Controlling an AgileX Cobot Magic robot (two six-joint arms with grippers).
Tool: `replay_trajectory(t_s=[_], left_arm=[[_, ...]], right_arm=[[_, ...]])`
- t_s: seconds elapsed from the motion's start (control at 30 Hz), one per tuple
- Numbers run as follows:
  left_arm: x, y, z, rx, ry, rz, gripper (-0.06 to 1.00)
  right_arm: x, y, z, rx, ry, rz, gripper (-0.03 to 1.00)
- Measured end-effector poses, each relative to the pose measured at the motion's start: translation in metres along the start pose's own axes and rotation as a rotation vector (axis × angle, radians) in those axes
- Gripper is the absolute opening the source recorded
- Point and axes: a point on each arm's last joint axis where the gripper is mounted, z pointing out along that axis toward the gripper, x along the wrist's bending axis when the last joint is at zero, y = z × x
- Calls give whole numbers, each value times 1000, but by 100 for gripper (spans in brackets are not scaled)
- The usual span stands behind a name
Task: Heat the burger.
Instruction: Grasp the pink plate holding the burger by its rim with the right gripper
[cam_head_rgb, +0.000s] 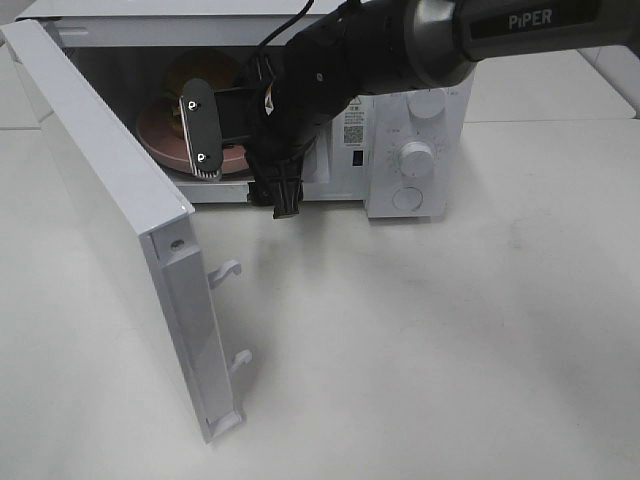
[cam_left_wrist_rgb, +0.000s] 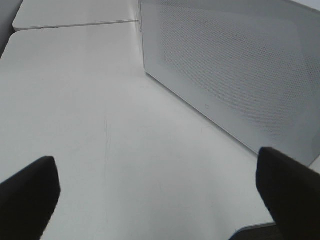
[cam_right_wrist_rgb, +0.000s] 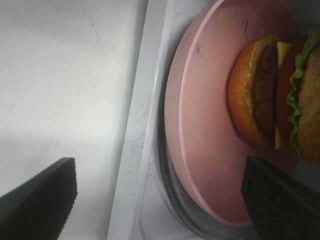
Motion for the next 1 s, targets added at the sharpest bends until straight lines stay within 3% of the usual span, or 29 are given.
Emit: replay_trajectory(t_s=[0.3, 1.0], left_arm=[[0, 0, 0, 0, 0, 0, 99], [0, 0, 0, 0, 0, 0, 99]], right_arm=[[8, -2, 13, 14, 32, 8, 85], [2, 2, 38, 21, 33, 20, 83]])
